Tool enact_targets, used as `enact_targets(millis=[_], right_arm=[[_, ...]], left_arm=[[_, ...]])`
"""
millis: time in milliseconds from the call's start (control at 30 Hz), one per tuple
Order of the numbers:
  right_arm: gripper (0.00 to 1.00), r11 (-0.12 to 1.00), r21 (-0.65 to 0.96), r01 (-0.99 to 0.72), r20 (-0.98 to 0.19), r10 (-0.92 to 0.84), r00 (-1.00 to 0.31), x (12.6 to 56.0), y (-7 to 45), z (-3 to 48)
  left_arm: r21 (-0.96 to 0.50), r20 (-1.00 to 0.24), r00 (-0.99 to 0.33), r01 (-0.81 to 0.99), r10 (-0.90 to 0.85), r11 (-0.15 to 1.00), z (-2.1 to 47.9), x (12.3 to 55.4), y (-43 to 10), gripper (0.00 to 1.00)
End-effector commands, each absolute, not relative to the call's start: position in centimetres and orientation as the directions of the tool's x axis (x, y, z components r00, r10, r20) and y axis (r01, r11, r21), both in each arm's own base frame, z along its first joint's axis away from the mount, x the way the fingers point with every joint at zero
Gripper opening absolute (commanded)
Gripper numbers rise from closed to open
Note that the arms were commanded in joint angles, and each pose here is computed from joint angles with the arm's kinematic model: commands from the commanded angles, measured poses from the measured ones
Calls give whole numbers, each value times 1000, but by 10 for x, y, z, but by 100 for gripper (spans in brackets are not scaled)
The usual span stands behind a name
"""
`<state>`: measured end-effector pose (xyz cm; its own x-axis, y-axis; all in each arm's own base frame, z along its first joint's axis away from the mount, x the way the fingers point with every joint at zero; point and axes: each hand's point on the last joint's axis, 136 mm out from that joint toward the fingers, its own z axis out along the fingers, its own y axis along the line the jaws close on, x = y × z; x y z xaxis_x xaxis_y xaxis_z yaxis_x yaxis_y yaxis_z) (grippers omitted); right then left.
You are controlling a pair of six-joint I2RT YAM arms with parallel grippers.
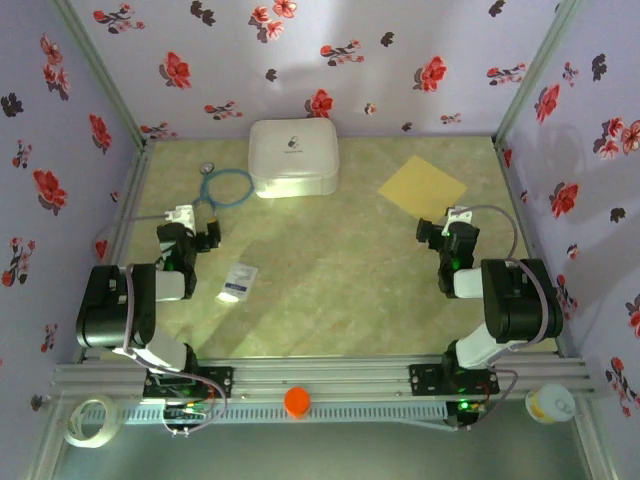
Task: Fold a paper plane with a square sheet of paper (pick it up from the middle)
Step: Move the square sheet of paper to the center of the table.
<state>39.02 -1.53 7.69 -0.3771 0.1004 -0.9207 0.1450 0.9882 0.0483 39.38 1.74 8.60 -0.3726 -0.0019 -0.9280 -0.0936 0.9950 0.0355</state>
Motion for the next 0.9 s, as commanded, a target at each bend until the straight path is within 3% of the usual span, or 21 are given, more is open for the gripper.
enact_targets(millis=[0, 867], right_arm=[[99, 988, 50, 144, -931, 99, -353, 397, -17, 87], [99, 988, 53, 148, -932, 102, -347, 395, -19, 87]], left_arm=[[47, -937, -349, -82, 15, 996, 94, 399, 17, 100], [61, -948, -318, -66, 37, 996, 97, 394, 12, 100]])
